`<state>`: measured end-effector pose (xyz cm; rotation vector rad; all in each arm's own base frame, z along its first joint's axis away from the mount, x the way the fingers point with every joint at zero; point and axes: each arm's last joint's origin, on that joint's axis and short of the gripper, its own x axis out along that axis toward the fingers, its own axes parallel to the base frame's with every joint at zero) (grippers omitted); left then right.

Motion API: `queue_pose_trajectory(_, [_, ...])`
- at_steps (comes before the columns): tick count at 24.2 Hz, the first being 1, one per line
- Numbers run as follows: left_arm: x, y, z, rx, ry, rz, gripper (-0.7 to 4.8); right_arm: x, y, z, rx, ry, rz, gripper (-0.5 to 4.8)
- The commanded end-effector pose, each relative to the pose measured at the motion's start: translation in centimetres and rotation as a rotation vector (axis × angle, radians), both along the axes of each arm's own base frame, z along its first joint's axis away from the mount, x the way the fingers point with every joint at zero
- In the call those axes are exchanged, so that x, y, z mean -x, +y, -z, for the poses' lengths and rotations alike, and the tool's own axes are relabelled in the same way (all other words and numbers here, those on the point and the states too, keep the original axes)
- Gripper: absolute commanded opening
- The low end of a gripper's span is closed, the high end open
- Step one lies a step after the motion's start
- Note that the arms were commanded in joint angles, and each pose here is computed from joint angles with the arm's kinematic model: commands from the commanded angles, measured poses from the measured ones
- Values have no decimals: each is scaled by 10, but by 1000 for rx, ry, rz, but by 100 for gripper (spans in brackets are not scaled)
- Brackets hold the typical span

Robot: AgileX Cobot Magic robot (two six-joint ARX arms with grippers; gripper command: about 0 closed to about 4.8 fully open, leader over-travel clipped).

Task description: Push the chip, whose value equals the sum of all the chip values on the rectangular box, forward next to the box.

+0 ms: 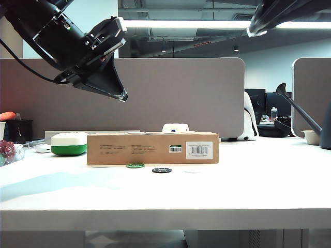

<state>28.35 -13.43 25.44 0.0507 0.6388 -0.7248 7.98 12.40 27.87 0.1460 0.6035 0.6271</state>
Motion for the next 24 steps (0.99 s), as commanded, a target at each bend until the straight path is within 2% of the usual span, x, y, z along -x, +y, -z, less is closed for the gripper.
queue_pose_trajectory(1, [0, -1, -3, 9, -16, 6, -5, 13, -2, 6, -20, -20, -42, -5])
queue_pose_trajectory(14, [6, 2, -14, 24, -49, 6, -5, 21, -4, 14, 0, -27, -72, -4])
queue_pose_trajectory(20, [17, 7, -33, 51, -112, 5, -5, 21, -4, 14, 1, -27, -72, -4])
queue_pose_trajectory(24, [33, 14, -57, 87, -193, 5, -5, 21, -4, 14, 1, -27, -72, -4])
